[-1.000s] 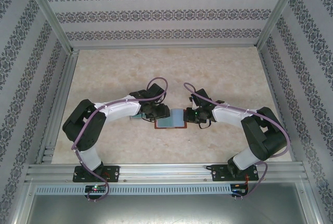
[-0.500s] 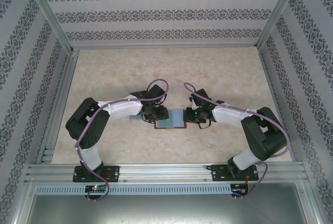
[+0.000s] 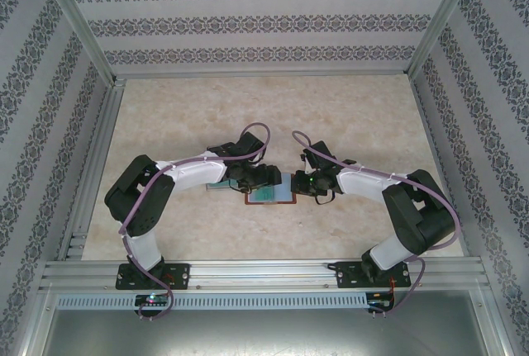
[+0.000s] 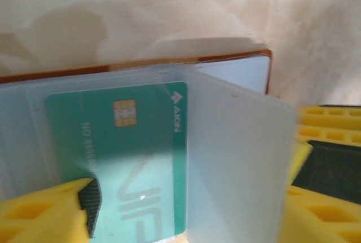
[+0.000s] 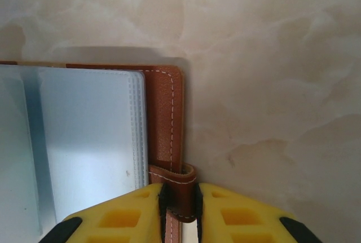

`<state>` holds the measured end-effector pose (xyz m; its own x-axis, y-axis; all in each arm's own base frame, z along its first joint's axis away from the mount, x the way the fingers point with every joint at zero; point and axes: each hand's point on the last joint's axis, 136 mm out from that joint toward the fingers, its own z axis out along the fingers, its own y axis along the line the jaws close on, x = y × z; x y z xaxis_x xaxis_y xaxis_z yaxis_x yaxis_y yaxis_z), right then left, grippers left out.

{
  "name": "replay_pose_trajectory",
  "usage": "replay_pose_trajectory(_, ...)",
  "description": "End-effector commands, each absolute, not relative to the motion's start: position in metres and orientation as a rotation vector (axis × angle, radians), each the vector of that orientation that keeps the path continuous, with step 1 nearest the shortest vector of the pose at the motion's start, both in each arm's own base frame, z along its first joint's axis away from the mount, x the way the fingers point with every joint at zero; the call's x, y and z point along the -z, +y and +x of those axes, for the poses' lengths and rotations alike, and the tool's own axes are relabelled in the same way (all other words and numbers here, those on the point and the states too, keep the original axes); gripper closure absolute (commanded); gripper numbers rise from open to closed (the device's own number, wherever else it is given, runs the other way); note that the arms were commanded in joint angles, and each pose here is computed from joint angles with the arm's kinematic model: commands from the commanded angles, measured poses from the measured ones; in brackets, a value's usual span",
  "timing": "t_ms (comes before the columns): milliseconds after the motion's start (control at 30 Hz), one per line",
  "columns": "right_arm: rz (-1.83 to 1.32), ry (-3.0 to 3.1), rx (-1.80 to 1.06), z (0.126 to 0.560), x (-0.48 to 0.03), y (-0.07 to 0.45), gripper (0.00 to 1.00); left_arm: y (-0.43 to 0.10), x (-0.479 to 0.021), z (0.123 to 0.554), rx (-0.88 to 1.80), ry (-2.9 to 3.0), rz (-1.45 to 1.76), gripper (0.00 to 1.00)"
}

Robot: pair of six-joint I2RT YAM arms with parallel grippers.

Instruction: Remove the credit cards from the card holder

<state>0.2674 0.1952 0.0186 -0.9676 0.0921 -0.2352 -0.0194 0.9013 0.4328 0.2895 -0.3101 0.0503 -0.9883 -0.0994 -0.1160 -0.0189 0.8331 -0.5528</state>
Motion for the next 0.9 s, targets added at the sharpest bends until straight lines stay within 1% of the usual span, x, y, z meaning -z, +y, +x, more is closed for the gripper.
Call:
replay_pose_trajectory(0,0.058,2.85,-0.651,0.259,-0.011,0.196,0.76,-0.325,-0.056,0.287,0.971,2.838,-0.03,0.19)
replay_pose_trajectory(333,0.126,2.805,-0.654,0.263,-0.015,0.19,0.75,-0.359,-0.087,0.29,1.201,2.734,0.09,0.25)
replay_pose_trajectory(567,0.165,2.753,-0.641,0.266,-0.027,0.179,0.73,-0.369,-0.092,0.288,1.275,2.709,0.129,0.27)
replay_pose_trajectory(867,0.206,2.686,-0.634,0.265,-0.046,0.168,0.72,-0.377,-0.082,0.286,1.319,2.735,0.129,0.29)
